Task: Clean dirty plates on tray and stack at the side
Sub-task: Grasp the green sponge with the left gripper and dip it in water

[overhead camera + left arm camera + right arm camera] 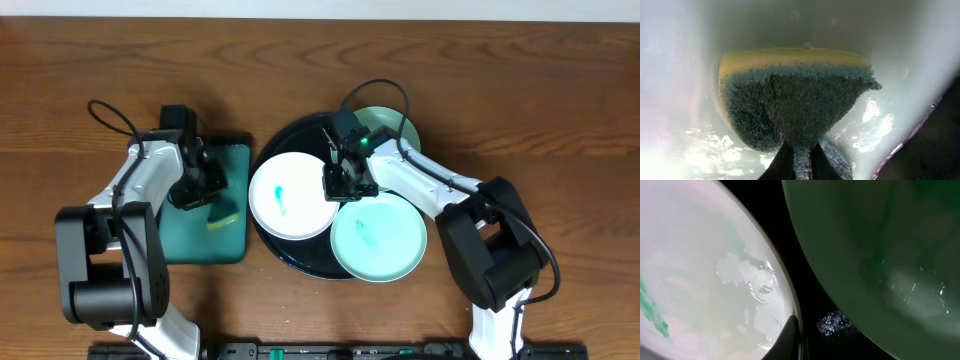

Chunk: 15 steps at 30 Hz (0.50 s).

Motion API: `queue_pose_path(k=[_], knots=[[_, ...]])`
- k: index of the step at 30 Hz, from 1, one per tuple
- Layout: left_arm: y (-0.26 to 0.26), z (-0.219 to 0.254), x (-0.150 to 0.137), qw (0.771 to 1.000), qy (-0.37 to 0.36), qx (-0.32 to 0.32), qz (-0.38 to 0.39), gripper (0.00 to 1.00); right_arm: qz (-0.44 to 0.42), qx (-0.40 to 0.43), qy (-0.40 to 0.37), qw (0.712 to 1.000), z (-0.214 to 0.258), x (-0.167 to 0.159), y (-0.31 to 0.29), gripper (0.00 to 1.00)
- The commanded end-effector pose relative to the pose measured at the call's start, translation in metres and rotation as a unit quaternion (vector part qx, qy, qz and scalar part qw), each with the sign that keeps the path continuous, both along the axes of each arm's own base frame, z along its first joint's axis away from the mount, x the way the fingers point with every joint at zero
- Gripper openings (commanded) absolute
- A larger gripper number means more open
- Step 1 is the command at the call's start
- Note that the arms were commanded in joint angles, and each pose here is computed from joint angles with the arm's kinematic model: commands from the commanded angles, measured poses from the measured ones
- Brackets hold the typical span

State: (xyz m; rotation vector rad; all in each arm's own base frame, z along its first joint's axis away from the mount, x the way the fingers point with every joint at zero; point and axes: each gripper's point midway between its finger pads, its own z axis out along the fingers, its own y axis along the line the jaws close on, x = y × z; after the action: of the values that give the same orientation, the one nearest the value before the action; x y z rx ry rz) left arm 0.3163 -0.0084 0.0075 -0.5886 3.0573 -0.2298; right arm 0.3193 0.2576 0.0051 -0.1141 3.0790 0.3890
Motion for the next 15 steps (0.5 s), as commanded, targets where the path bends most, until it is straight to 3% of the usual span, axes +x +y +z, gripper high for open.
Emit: queue_pose_path(k=[1,8,15], knots=[[-0.022,0.005,-0.007,0.998,0.012,-0.051,-0.019,0.07,0.013,-0.012,0.009,1.0,-0.006,-0.008,-0.002,0.01],[0.001,0.093,0.008,0.992,-0.118,0.032,-0.02,0.07,0.016,-0.012,0.007,1.0,-0.006,-0.008,-0.002,0.01],[0.032,0.188,-0.004,0.952,-0.264,0.153,-0.008,0.07,0.025,-0.012,0.005,1.0,-0.006,-0.007,-0.001,0.01]])
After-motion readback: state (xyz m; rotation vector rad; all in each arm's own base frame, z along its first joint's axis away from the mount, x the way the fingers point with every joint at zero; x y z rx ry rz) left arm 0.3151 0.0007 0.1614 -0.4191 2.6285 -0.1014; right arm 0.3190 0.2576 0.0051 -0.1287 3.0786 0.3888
